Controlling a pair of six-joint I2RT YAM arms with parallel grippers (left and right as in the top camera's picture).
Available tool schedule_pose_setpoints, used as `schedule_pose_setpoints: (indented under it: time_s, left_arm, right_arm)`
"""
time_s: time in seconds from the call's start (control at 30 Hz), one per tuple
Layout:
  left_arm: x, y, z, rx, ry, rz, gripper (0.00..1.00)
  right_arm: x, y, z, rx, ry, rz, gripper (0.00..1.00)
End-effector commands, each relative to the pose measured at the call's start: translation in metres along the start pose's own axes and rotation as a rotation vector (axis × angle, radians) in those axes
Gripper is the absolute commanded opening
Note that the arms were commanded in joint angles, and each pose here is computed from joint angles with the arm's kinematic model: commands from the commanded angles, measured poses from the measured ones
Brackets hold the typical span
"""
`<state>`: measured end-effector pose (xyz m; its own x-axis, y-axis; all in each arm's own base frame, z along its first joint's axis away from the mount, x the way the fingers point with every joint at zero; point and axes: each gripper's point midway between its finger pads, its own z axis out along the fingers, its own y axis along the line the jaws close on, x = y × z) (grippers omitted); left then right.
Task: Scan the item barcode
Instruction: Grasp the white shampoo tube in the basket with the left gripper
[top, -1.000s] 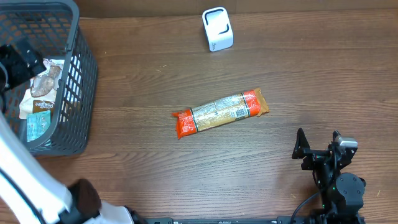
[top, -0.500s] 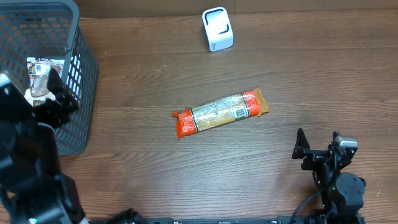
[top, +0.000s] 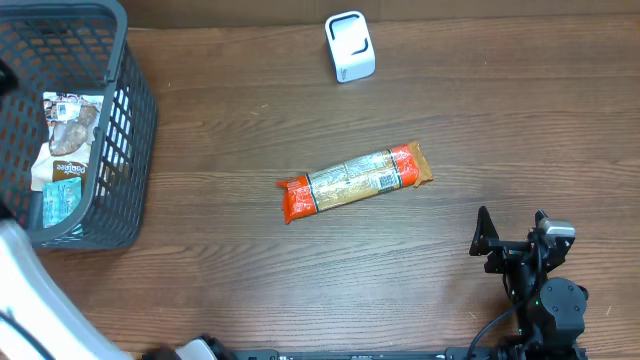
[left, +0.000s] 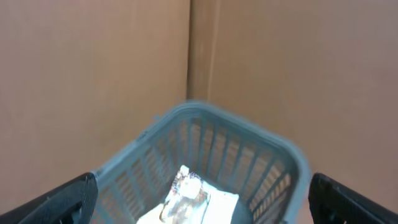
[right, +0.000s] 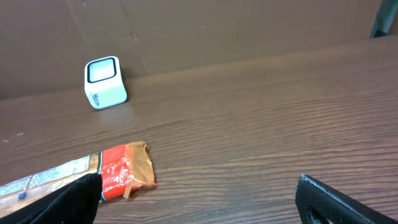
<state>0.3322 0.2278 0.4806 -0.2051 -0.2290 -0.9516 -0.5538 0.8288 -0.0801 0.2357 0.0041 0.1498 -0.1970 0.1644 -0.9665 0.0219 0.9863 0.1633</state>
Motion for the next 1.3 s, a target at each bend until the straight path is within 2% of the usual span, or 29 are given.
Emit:
schedule_pose_setpoints:
  time_s: [0.0, 0.2, 0.4, 0.67, 0.73, 0.9, 1.03, 1.27]
  left_arm:
    - [0.03, 0.005, 0.058, 0.036, 0.14, -0.044, 1.0]
    - [0.136, 0.004, 0.148, 0.112, 0.463, -0.171, 1.0]
    - [0.216, -0.005, 0.196, 0.138, 0.654, -0.136, 0.92]
    - [0.309, -0.015, 0.2, 0.157, 0.858, -0.099, 0.86]
    - [0.351, -0.014, 0.2, 0.155, 0.906, -0.105, 0.87]
    - [0.38, -0.015, 0.203, 0.192, 0.902, -0.076, 0.93]
    - [0.385, -0.022, 0.205, 0.25, 0.884, -0.051, 0.94]
    - [0.395, -0.021, 0.211, 0.269, 0.875, -0.012, 0.95]
  right_arm:
    - [-0.001, -0.002, -0.002, 0.011, 0.0, 0.003, 1.0]
    - [-0.001, -0.002, -0.002, 0.011, 0.0, 0.003, 1.0]
    - [-0.001, -0.002, -0.002, 0.01, 0.001, 0.003, 1.0]
    - [-0.001, -0.002, -0.002, 0.011, 0.0, 0.003, 1.0]
    - [-0.001, -0.002, -0.002, 0.01, 0.001, 0.003, 1.0]
    - [-0.001, -0.002, -0.002, 0.01, 0.001, 0.003, 1.0]
    - [-0.001, -0.002, -0.002, 0.011, 0.0, 0.003, 1.0]
    - [-0.001, -0.002, -0.002, 0.01, 0.001, 0.003, 1.0]
